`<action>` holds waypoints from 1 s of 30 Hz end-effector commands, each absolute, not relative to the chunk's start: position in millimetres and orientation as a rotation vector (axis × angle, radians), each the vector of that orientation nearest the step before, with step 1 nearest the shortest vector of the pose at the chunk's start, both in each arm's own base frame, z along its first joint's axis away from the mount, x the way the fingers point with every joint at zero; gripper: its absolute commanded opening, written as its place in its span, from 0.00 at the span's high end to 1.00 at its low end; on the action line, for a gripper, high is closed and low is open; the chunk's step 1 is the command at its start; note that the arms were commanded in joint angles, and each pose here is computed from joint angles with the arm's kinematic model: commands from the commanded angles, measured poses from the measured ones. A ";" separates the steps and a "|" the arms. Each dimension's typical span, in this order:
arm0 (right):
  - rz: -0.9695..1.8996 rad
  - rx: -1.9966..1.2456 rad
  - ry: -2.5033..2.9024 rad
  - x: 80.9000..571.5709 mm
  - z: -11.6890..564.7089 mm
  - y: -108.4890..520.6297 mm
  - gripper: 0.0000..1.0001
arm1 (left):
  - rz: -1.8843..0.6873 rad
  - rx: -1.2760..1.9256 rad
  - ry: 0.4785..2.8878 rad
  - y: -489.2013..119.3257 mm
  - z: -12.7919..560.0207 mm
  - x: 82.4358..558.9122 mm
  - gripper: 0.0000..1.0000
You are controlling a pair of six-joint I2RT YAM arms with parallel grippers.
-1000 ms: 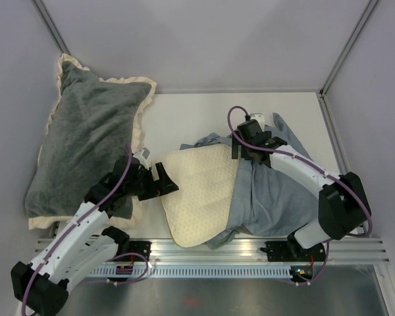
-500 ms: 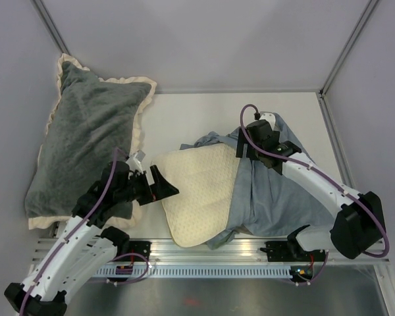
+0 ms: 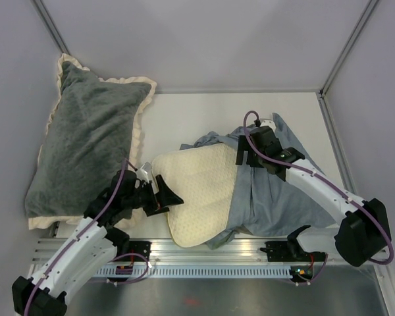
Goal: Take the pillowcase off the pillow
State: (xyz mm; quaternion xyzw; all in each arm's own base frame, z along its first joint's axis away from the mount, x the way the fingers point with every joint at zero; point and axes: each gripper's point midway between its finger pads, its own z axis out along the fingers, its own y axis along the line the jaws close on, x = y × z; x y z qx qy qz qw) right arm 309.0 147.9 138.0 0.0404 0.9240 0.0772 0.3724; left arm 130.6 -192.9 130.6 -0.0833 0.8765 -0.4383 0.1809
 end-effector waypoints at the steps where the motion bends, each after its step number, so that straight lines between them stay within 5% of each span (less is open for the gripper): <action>1: 0.237 0.117 2.329 302.3 149.4 145.4 0.02 | -1.278 -0.238 2.482 -200.4 135.9 134.8 0.00; 18: 0.266 0.086 2.349 297.4 153.4 149.6 0.02 | -1.164 -0.232 2.654 -200.8 75.3 125.3 0.01; 20: 0.284 0.081 2.349 297.5 154.9 152.5 0.02 | -1.138 -0.225 2.645 -199.5 72.5 129.2 0.07; 21: 0.289 0.079 2.351 297.8 154.4 153.6 0.02 | -1.132 -0.225 2.644 -199.4 72.1 130.4 0.11; 22: 0.295 0.076 2.354 297.4 155.0 154.6 0.02 | -1.129 -0.222 2.643 -199.7 71.4 131.5 0.32; 26: 0.312 0.059 2.389 289.3 149.5 157.2 0.02 | -1.115 -0.188 2.609 -202.3 72.8 141.9 0.81; 28: 0.321 0.045 2.421 280.1 139.4 159.6 0.02 | -1.103 -0.170 2.603 -203.2 75.3 146.1 0.98; 30: 0.338 0.029 2.460 268.9 130.1 163.5 0.02 | -1.078 -0.124 2.587 -204.6 84.4 154.0 0.98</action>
